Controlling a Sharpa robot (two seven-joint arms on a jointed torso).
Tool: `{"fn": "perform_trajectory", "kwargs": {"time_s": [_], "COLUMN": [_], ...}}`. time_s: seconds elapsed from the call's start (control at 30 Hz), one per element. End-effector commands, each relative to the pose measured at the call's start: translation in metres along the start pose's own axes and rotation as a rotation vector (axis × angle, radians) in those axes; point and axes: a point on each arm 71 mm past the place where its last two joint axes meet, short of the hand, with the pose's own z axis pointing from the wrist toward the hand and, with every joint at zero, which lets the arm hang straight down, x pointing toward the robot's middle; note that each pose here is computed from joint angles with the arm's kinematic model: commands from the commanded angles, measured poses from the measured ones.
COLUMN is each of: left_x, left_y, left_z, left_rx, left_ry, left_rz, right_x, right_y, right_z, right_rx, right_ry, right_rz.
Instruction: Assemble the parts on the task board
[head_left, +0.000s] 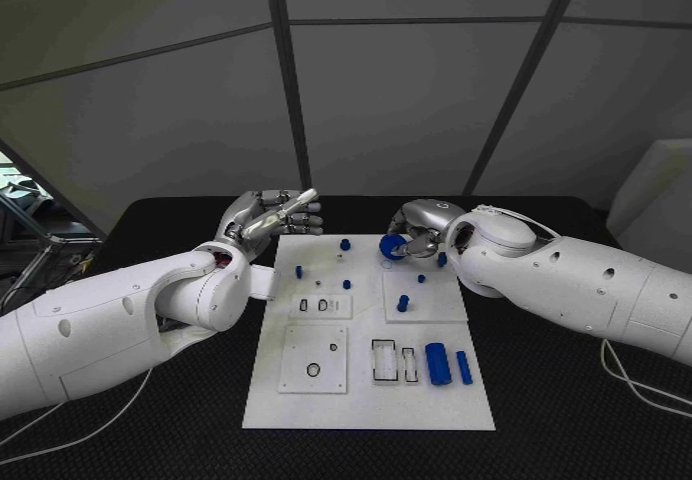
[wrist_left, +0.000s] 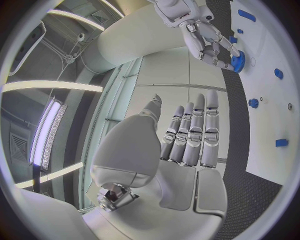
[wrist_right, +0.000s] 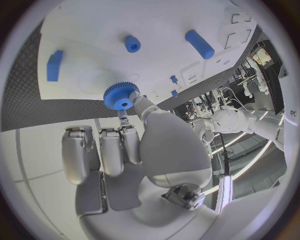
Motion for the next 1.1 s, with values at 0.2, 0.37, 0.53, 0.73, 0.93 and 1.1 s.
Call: {"fn": "perform_trajectory", "kwargs": {"time_s": [0.2, 0.37, 0.53, 0.73, 0.93, 1.1], "left_x": [0.0034, 0.0039, 0.0039, 0.0045, 0.0053, 0.0059], "left_y": [-0.0013, -0.0012, -0.0011, -0.0010, -0.0010, -0.0009], "left_z": [0.0008, 0.0013, 0.0015, 0.0019, 0.0022, 0.0024], "left_rx": [0.007, 0.007, 0.007, 0.007, 0.007, 0.008], "left_ry": [0.020, 0.020, 0.020, 0.020, 0.022, 0.022], "left_rz": [-0.005, -0.005, -0.005, -0.006, -0.007, -0.007], "right_x": [-0.004, -0.001, 0.002, 0.006, 0.013, 0.022], "right_y": [0.042, 0.061, 0.073, 0.086, 0.090, 0.090], "right_z": [0.015, 0.023, 0.029, 0.033, 0.037, 0.038], "right_rx": [-0.075, -0.106, -0.126, -0.147, -0.152, -0.150], "right_ry": [-0.080, -0.083, -0.083, -0.078, -0.055, -0.029], "right_rz": [-0.053, -0.054, -0.053, -0.053, -0.058, -0.069]}}
